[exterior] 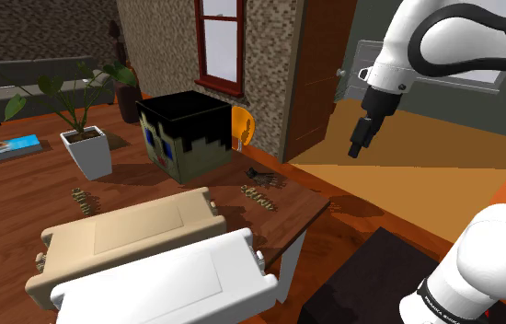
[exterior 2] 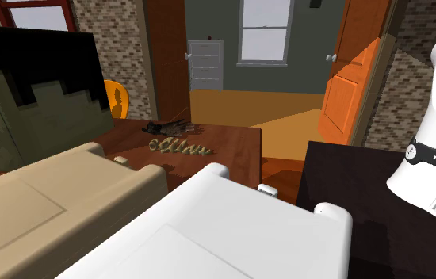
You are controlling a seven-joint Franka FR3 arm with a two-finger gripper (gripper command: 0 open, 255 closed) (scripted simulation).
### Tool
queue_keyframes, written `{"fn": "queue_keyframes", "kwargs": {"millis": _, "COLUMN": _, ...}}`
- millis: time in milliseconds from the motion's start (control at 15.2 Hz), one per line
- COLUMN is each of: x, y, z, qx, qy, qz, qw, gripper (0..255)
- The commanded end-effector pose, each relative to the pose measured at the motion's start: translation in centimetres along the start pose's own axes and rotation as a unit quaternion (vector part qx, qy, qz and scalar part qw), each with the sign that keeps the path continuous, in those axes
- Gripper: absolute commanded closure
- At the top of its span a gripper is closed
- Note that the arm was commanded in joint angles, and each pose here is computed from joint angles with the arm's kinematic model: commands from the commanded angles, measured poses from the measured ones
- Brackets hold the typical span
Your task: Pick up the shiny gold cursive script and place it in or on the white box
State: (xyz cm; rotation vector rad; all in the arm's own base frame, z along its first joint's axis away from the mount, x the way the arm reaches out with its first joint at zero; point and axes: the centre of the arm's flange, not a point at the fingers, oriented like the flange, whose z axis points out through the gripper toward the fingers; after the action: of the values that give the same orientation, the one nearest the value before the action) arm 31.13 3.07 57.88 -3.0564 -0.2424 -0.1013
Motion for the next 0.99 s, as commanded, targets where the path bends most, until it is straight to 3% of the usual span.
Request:
{"fn": "queue_keyframes", "kwargs": {"millis": 0, "x": 0.0, "y": 0.0, "z": 0.0, "qx": 0.000, "qy": 0.000, "qz": 0.000, "qw": 1.0000, "gripper": 0}}
{"fn": "queue_keyframes", "kwargs": {"millis": 924, "x": 12.5, "y": -1.2, "z": 13.8, "qx": -0.018, "qy": -0.007, "qz": -0.028, "qw": 0.9994, "gripper": 0}}
